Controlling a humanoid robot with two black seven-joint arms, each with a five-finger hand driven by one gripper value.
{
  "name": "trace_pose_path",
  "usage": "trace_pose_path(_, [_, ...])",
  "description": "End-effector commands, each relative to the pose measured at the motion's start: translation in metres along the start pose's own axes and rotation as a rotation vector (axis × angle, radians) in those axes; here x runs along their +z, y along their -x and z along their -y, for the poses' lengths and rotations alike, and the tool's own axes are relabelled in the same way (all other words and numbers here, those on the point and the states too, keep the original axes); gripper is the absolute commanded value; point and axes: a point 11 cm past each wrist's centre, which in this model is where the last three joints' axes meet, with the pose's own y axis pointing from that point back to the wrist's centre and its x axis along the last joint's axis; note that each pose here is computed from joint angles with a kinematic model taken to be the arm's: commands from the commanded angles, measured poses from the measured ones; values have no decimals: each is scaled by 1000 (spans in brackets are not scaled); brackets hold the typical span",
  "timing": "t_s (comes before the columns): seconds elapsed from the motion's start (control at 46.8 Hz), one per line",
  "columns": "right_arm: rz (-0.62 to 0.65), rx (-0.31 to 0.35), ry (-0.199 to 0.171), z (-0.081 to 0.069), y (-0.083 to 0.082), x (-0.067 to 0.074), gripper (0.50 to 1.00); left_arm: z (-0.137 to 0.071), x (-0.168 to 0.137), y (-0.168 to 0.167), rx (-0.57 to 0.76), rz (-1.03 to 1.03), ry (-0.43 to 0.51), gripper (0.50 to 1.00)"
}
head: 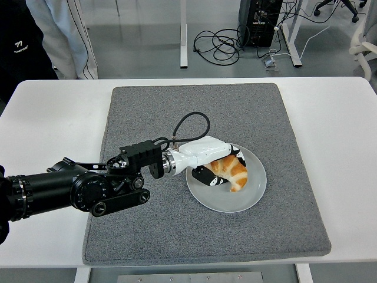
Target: Place the bread on the plate
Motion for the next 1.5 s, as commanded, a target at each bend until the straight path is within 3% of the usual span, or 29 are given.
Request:
trace_pose_path(0.0, [0,0,0,0,0,0,1000,0,0,-1,3,-6,-1,570])
trace_pose_path(0.406, [0,0,0,0,0,0,1000,4,8,3,12,-18,15,739])
trace_pose_path(0.94, [0,0,0,0,0,0,1000,3,9,4,25,-23,19,854])
trace_pose_path(1.154, [0,0,0,0,0,0,1000,1,7,1,36,-26,16,942])
trace_pose_path(1.303, [0,0,0,0,0,0,1000,2,5,-17,93,-100,-2,966])
trace_pose_path(1.474, [0,0,0,0,0,0,1000,-4,-3,-60,185,-212,7,969])
